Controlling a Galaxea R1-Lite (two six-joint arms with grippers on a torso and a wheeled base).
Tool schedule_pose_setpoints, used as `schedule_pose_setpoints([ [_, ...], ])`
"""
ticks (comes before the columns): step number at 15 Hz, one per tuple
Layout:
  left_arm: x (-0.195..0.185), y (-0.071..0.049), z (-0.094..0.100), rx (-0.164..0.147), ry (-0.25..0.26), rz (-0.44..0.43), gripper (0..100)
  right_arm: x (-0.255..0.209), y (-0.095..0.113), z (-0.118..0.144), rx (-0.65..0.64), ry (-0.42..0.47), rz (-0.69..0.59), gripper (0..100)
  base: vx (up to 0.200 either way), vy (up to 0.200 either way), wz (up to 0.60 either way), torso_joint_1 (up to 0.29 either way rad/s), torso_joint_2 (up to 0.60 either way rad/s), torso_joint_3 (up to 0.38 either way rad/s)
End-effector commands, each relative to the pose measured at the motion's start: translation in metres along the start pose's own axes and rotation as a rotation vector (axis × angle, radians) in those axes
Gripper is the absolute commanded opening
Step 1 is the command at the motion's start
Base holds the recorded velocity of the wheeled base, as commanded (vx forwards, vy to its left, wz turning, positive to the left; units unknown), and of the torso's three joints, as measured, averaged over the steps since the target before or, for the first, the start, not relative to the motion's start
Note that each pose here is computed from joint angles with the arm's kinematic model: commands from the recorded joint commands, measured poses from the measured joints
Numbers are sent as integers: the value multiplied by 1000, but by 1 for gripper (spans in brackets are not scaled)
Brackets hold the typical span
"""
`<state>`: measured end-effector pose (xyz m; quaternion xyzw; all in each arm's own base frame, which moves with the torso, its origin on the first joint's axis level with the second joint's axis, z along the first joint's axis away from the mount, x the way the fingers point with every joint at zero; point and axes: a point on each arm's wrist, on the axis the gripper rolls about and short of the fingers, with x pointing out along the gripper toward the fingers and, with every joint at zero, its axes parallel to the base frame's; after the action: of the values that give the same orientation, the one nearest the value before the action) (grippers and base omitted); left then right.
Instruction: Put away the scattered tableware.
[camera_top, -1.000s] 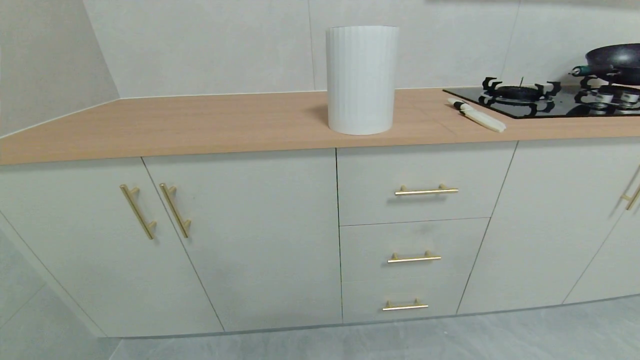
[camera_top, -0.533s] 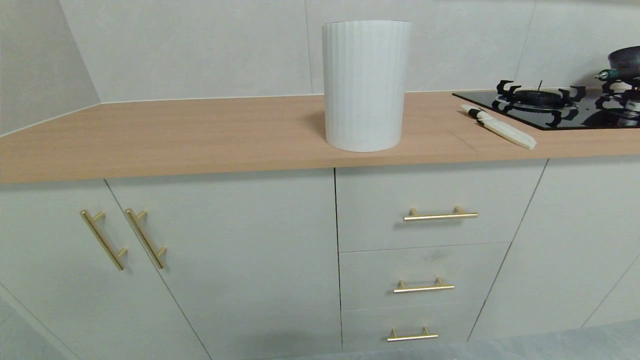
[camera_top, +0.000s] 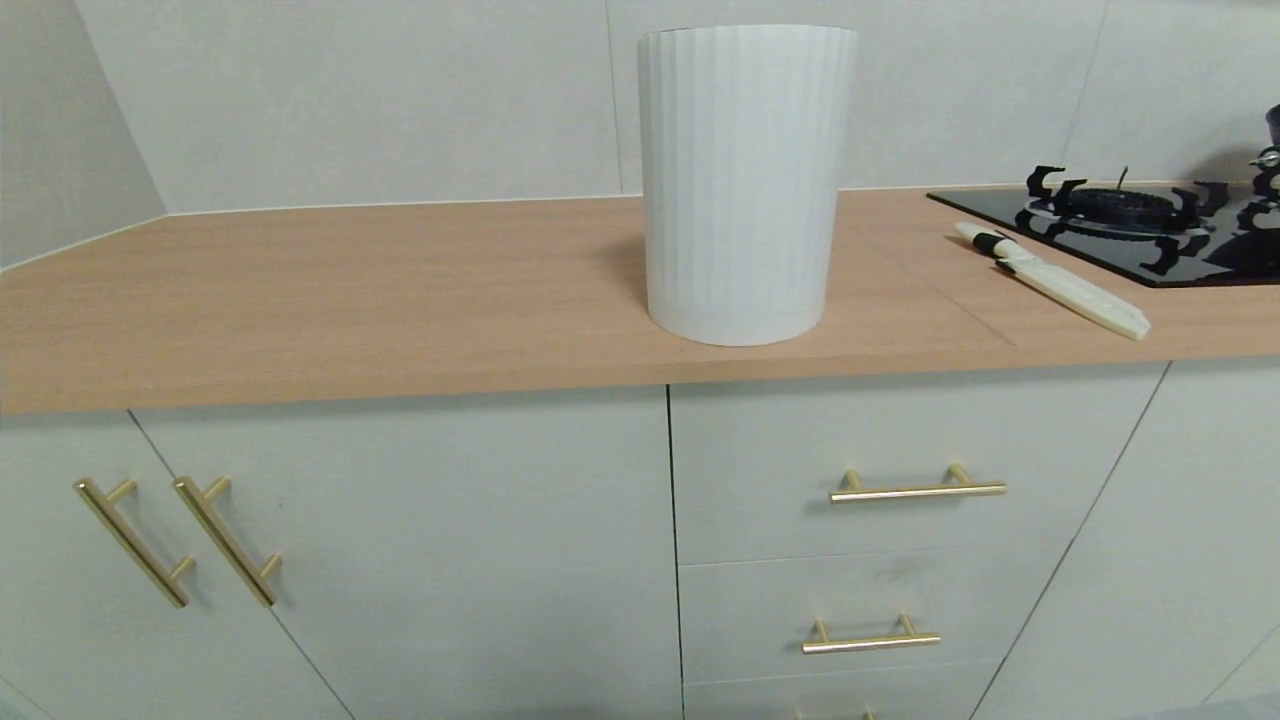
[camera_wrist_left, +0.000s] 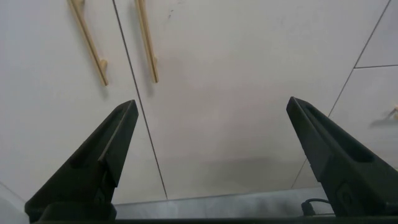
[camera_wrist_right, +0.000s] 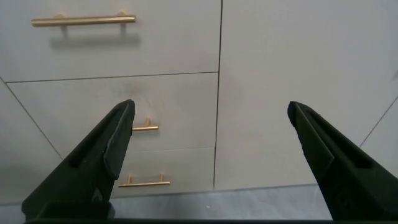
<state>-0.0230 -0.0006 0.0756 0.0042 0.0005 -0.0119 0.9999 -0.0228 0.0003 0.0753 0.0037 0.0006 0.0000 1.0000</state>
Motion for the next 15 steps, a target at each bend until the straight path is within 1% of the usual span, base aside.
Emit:
schedule_pose_setpoints([
  [1,0,0,0,-1,0,1,100,0,0,0,0,2,0,100,0,0,0,0,0,0],
  [8,0,0,0,-1,0,1,100,0,0,0,0,2,0,100,0,0,0,0,0,0],
  [11,0,0,0,-1,0,1,100,0,0,0,0,2,0,100,0,0,600,4,1,2],
  [15,0,0,0,-1,0,1,100,0,0,0,0,2,0,100,0,0,0,0,0,0],
])
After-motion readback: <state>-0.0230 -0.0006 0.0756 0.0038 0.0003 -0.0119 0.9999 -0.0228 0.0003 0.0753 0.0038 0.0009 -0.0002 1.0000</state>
